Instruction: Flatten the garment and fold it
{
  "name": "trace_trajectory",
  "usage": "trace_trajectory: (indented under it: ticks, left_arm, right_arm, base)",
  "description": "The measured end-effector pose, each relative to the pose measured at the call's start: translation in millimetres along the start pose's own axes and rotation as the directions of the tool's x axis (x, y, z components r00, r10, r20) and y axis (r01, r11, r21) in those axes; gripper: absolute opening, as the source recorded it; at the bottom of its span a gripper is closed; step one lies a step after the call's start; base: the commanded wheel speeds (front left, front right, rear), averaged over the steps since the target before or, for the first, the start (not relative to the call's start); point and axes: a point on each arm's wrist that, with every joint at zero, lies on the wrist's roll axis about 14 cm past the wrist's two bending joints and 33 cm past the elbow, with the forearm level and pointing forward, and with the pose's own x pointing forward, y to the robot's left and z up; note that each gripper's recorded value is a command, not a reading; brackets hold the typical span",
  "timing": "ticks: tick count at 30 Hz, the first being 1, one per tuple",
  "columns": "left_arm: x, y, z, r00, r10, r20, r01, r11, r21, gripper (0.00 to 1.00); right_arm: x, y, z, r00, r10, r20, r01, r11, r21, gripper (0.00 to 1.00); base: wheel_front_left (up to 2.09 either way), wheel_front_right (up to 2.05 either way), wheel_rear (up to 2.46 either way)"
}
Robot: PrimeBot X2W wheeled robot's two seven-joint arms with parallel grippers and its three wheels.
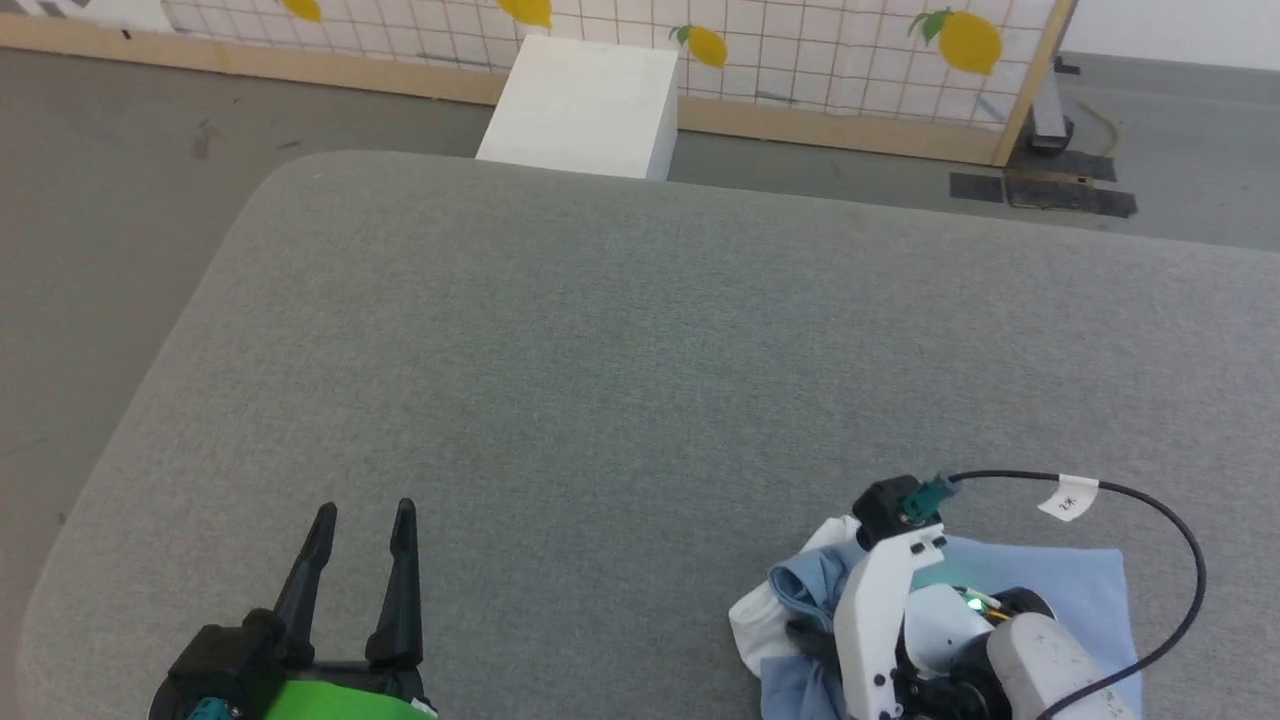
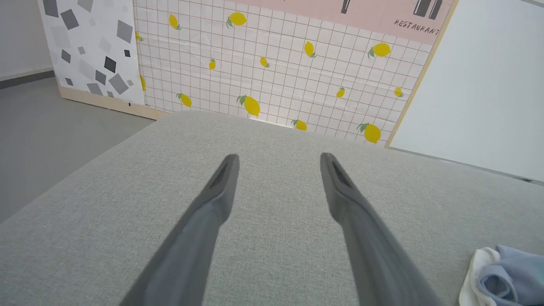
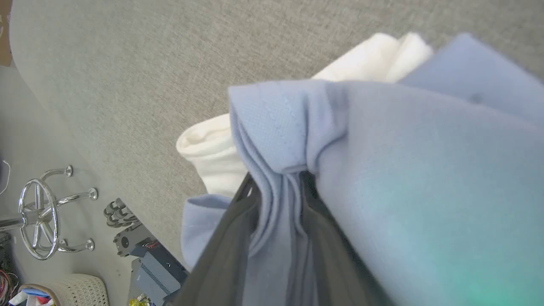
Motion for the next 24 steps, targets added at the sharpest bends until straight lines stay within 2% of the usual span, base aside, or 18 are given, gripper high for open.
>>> trace_trajectory:
  ticks: [7,12,14,18,24]
  left_arm:
    - [0,-2,-1,1.000,-0.010,-0.002,0.010,1.000,0.002,1.00]
    - [4,-10,1,0.999,-0.040,0.008,0.040,0.999,-0.004,1.00]
    - [5,-12,1,0.999,-0.048,0.010,0.048,0.999,-0.004,1.00]
    - [8,-18,2,0.997,-0.070,0.013,0.070,0.998,-0.006,1.00]
    - [14,-30,-2,0.994,-0.105,0.003,0.105,0.994,-0.014,1.00]
  right_arm:
    - [-3,13,10,0.999,0.044,0.011,-0.044,0.999,0.015,1.00]
    - [-43,4,52,0.981,0.042,0.190,-0.053,0.997,0.050,1.00]
    - [-67,-16,65,0.959,-0.012,0.282,-0.011,0.997,0.081,1.00]
    - [-118,-64,74,0.889,-0.178,0.421,0.125,0.981,0.150,1.00]
    - [-161,-119,35,0.810,-0.403,0.425,0.343,0.915,0.215,1.00]
  base:
    - [0.00,0.00,0.00]
    - [0.00,0.00,0.00]
    - [0.00,0.00,0.00]
    - [0.00,0.00,0.00]
    - [0.00,0.00,0.00]
